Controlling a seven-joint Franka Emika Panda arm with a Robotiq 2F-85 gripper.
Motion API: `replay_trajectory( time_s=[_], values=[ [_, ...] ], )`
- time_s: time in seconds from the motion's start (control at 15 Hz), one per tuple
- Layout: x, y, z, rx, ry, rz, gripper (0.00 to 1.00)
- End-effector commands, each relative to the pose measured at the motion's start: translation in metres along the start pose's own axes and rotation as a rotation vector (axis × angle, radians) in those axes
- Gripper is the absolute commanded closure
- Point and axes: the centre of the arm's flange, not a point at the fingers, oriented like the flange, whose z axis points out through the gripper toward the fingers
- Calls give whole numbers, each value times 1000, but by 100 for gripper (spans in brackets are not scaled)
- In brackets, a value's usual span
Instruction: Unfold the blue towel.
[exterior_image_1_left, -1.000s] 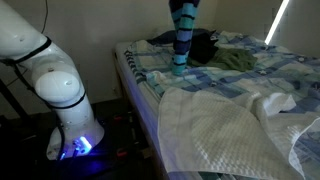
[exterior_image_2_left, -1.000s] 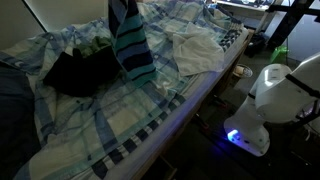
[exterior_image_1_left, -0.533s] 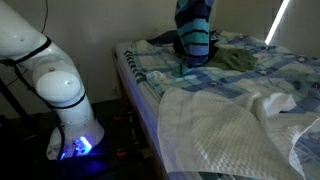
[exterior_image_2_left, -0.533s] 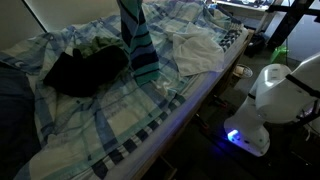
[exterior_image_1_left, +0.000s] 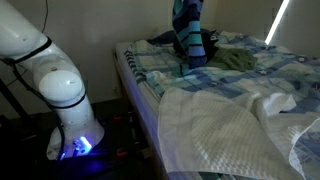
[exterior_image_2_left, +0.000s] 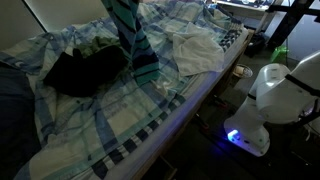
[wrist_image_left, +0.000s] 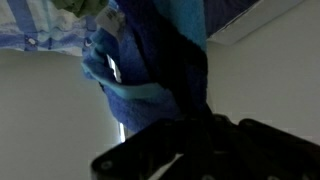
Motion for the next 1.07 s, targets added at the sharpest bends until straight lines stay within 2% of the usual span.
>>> replay_trajectory(
  time_s=[0.0,0.67,1.0],
  values=[
    [7,-37,9,67,-24,-73,99],
    [13,-119,32,194,-67,-214,99],
    [32,-150,48,249,-92,-287,99]
  ],
)
